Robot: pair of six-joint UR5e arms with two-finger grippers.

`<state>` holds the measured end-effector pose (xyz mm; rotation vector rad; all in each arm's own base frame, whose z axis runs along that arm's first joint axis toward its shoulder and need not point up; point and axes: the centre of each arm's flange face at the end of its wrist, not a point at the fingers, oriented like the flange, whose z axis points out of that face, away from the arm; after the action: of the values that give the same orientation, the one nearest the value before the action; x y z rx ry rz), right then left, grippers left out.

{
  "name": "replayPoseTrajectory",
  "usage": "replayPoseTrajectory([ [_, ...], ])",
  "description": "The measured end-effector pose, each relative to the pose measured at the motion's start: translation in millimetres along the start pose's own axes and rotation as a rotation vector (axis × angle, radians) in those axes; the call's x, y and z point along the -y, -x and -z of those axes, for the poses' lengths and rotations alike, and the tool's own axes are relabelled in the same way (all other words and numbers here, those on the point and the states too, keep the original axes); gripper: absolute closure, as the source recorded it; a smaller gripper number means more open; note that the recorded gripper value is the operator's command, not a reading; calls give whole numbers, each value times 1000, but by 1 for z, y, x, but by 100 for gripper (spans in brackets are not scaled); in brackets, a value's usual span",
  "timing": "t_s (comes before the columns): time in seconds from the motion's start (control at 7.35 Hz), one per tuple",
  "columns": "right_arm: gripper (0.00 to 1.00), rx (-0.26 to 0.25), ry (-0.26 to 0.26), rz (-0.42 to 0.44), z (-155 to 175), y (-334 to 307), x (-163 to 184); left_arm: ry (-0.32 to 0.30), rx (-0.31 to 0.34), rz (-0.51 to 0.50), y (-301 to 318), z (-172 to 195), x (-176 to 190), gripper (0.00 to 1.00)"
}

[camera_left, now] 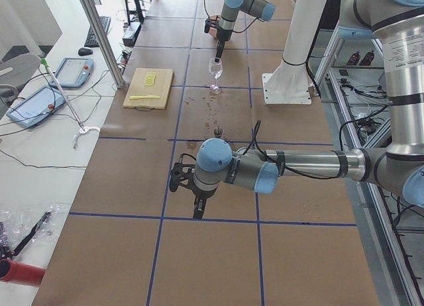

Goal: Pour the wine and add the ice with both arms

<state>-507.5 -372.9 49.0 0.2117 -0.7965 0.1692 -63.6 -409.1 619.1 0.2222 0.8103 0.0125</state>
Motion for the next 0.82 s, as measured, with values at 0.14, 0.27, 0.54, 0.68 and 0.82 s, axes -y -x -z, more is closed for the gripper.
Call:
replayPoseTrajectory([
  [0.14,0,4,-10,6,7,-13,18,1,-2,0,0,0,0,0],
  [0.27,0,6,-6,28,15,-34,45,1,-6,0,0,0,-1,0],
  [0.54,0,-4,43,128,21,-115,106,4,-8,4,1,-1,-2,0],
  [0.68,0,-18,70,205,14,-169,131,7,-7,6,2,-2,-3,0],
  [0.82,0,-26,87,275,3,-227,152,8,-7,8,2,-2,-4,0],
])
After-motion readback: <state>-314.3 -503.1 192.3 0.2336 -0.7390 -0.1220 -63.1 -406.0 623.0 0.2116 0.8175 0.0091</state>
